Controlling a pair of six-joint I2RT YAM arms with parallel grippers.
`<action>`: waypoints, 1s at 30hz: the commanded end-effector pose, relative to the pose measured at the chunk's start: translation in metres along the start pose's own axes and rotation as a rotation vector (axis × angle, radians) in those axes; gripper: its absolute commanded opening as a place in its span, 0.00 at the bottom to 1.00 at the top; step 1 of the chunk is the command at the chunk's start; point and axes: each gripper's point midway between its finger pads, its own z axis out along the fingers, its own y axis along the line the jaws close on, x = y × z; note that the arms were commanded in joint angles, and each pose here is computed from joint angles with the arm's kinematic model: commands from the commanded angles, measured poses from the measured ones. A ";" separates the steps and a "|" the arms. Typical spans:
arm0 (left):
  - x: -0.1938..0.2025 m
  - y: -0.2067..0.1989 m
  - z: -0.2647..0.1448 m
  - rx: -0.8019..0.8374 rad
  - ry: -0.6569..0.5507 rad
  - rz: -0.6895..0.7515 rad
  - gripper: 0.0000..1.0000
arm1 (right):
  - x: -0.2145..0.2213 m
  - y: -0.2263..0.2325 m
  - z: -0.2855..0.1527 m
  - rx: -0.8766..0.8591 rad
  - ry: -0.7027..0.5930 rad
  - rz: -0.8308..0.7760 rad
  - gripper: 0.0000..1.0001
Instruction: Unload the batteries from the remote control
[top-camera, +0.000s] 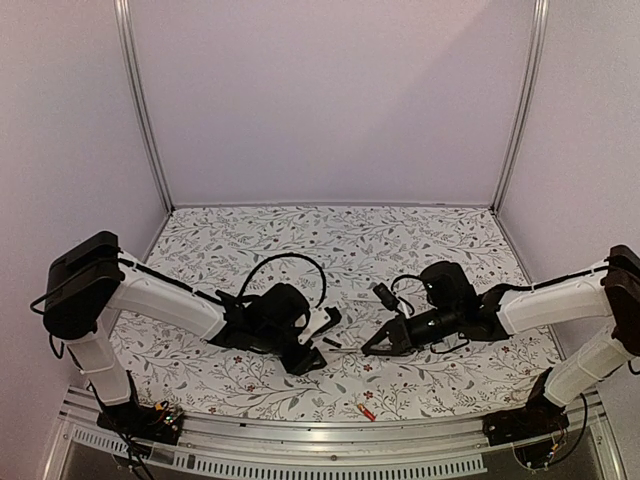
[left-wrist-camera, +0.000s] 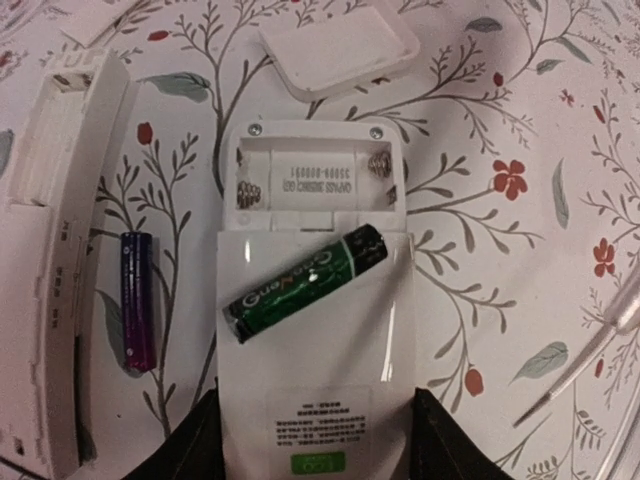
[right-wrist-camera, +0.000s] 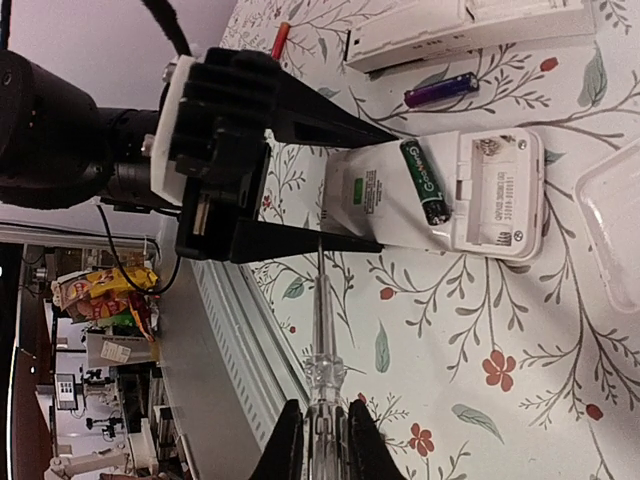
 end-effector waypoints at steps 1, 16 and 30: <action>0.034 0.010 0.015 -0.049 0.104 -0.015 0.38 | -0.001 0.013 -0.004 -0.045 -0.005 -0.069 0.00; 0.034 0.016 0.014 -0.079 0.100 -0.022 0.38 | -0.029 -0.029 -0.008 0.223 -0.128 0.006 0.00; 0.033 0.015 0.014 -0.077 0.097 -0.019 0.38 | -0.025 -0.029 0.021 0.152 -0.018 -0.019 0.00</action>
